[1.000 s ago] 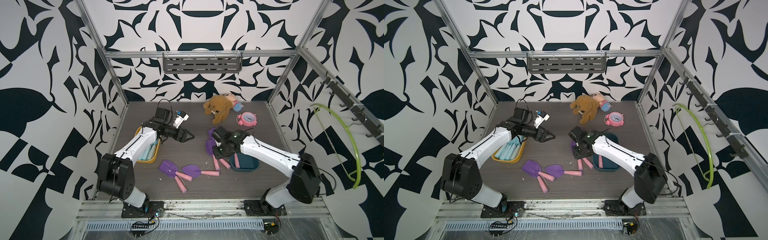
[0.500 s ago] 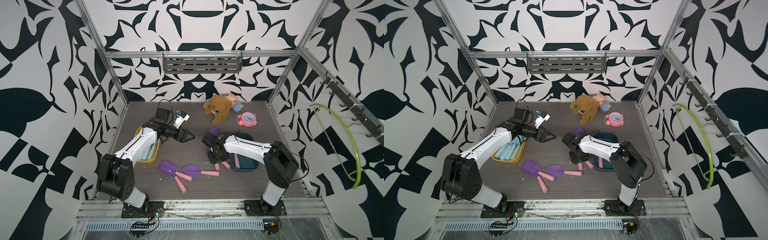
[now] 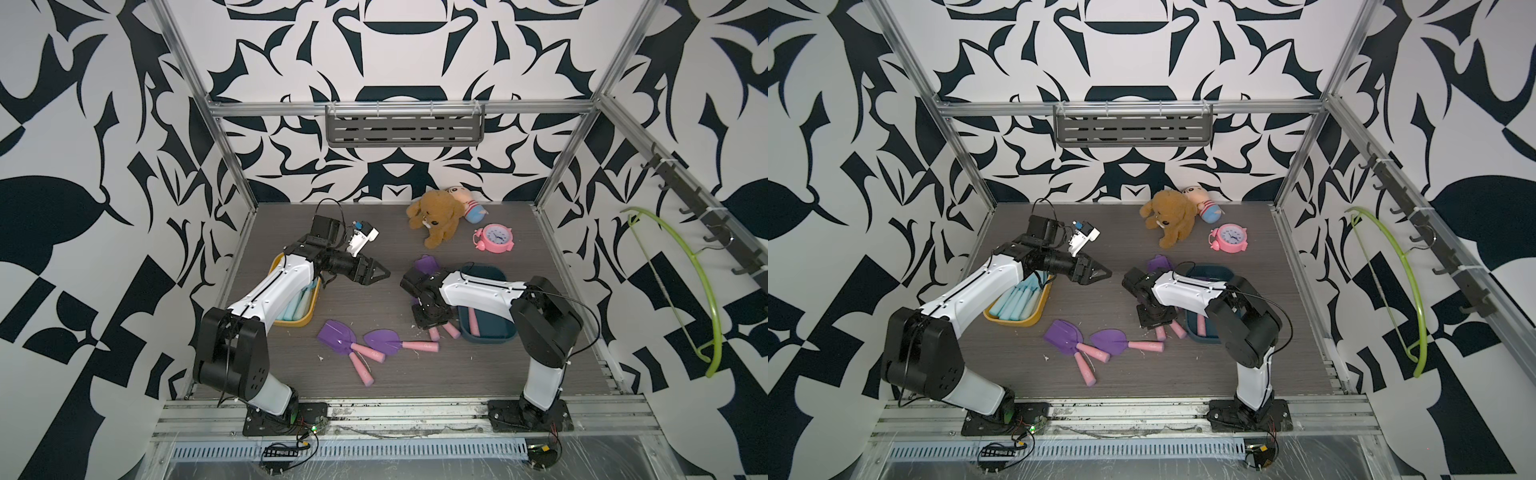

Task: Sort the small shovels by color and place them into the storage box
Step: Pick up the shovel from the center of the board.

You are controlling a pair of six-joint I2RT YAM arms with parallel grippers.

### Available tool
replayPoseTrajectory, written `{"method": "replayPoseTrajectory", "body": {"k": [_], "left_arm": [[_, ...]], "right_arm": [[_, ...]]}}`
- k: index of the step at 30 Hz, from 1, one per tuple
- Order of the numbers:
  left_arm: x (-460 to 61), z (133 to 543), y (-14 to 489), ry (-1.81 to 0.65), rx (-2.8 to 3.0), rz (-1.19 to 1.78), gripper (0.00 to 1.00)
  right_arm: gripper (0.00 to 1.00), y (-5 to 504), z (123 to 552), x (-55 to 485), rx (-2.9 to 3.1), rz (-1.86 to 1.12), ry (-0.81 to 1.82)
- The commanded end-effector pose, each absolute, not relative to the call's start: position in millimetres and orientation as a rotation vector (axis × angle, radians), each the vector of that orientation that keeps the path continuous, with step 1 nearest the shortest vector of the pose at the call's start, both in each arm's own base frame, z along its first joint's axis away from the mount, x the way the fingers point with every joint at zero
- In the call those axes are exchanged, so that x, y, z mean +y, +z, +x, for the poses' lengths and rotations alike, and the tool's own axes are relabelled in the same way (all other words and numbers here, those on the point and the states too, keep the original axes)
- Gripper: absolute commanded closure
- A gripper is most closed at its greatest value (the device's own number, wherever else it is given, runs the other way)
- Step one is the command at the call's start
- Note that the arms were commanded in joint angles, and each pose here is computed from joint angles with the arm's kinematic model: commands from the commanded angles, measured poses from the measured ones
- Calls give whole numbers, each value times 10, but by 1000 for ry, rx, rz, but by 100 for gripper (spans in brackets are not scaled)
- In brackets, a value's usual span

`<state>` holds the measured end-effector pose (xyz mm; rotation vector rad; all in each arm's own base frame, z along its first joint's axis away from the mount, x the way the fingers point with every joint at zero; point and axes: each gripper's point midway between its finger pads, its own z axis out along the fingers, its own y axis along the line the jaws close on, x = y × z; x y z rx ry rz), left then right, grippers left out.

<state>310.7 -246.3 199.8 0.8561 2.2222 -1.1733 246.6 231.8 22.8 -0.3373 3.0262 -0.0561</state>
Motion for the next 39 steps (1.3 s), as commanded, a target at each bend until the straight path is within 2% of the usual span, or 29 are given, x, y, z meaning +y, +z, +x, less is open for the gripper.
{"method": "replayPoseTrajectory", "body": {"k": [1,7,14,23,27,34,36,38,39], "left_arm": [[-2439,3075,1981,-1198,2227,840,16],[-2447,3096,1978,-1210,2235,817,16],[-2511,3109,1929,-1309,2263,742,20],[-2667,2997,2027,-1481,2228,743,28],[-2663,2974,2058,-1465,2209,750,33],[-2650,3005,2032,-1453,2233,693,72],[-2667,2998,2064,-1484,2230,686,83],[-2671,3000,2085,-1490,2227,686,91],[-2666,3002,2093,-1485,2228,683,93]], "right_arm": [[79,391,2547,2310,2961,-304,-50],[85,836,2642,2283,2775,-371,-12],[89,1397,2579,2563,2489,-628,57],[90,1665,2539,2888,2337,-755,72],[90,1681,2565,2901,2324,-748,56],[89,1821,2550,2978,2271,-767,120],[80,1844,2541,2990,2260,-779,133],[66,1876,2521,2995,2250,-777,160],[63,1891,2500,2992,2247,-782,175]]}}
